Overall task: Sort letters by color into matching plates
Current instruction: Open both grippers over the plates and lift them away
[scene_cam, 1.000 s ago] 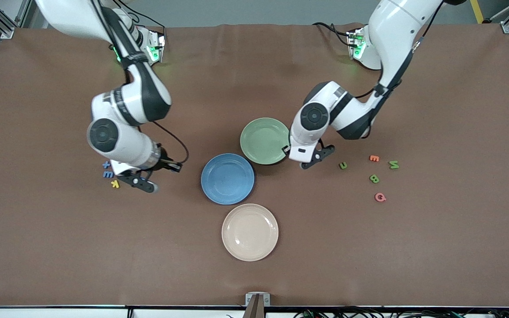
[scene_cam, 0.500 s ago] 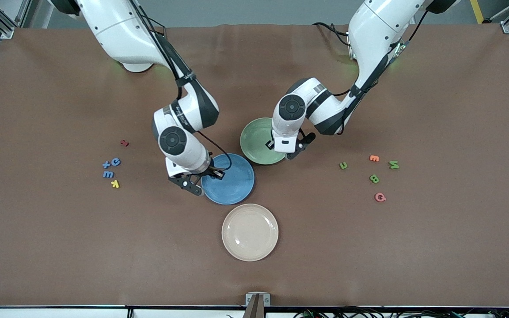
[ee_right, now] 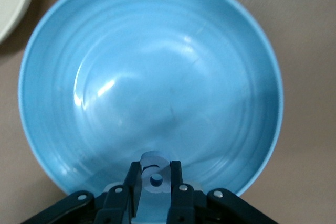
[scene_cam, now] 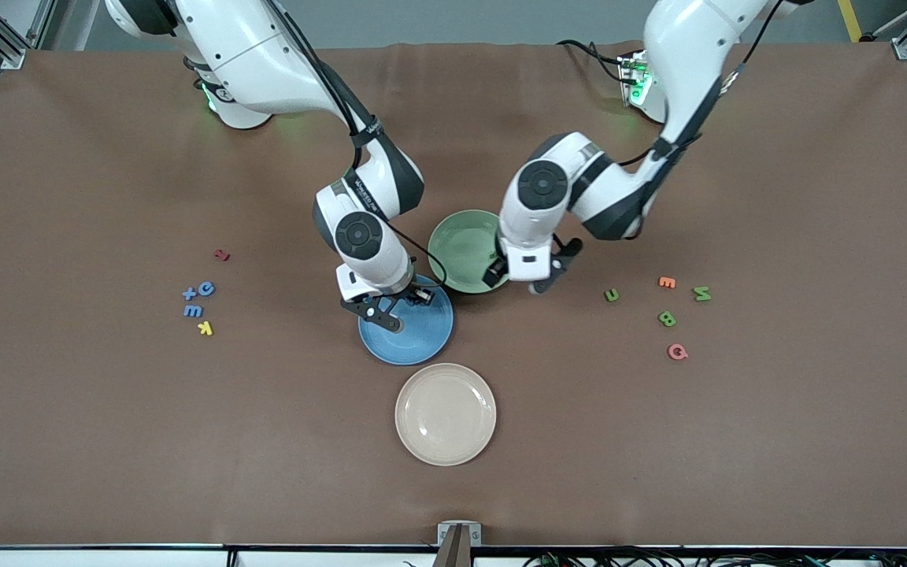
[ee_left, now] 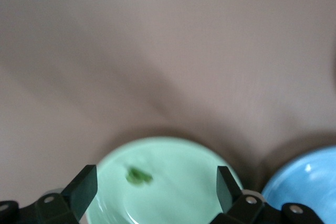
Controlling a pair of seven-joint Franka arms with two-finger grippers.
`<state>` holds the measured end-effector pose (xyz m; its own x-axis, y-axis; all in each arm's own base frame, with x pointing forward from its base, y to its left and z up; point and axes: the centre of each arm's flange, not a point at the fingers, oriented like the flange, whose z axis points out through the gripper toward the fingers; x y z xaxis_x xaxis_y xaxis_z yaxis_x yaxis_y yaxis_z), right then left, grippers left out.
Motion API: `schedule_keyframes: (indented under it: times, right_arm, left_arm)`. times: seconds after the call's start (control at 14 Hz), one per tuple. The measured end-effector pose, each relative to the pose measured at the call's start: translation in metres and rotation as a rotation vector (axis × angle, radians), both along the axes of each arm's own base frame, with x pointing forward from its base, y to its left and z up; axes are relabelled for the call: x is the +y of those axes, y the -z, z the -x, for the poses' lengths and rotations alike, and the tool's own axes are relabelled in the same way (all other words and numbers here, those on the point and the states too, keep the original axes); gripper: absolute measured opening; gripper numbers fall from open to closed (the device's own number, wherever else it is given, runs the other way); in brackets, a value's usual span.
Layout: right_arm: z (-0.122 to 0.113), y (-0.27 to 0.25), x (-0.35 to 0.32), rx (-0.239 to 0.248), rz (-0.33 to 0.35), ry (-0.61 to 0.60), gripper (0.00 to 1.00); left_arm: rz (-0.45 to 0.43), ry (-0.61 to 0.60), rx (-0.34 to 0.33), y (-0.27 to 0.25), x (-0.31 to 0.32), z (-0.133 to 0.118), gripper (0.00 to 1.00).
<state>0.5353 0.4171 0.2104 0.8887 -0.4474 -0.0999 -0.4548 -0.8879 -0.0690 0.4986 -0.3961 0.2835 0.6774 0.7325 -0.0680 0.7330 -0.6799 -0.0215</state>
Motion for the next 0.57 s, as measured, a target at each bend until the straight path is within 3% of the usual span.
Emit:
schedule_keyframes:
  times: [0.14, 0.29, 0.43, 0.57]
  right_arm:
    - [0.001, 0.000, 0.002, 0.001, 0.002, 0.001, 0.33]
    - [-0.003, -0.001, -0.004, -0.002, 0.007, 0.010, 0.55]
    - [-0.008, -0.005, -0.010, 0.015, 0.022, 0.015, 0.75]
    - [-0.023, -0.028, -0.029, 0.042, 0.040, 0.013, 0.96]
  left_arm:
    - [-0.034, 0.050, 0.002, -0.025, 0.064, -0.035, 1.00]
    - [-0.042, 0.076, 0.014, -0.029, 0.126, -0.063, 1.00]
    - [-0.042, 0.088, 0.045, -0.012, 0.165, -0.073, 0.98]
    - [-0.055, 0.119, 0.067, 0.015, 0.173, -0.066, 0.94]
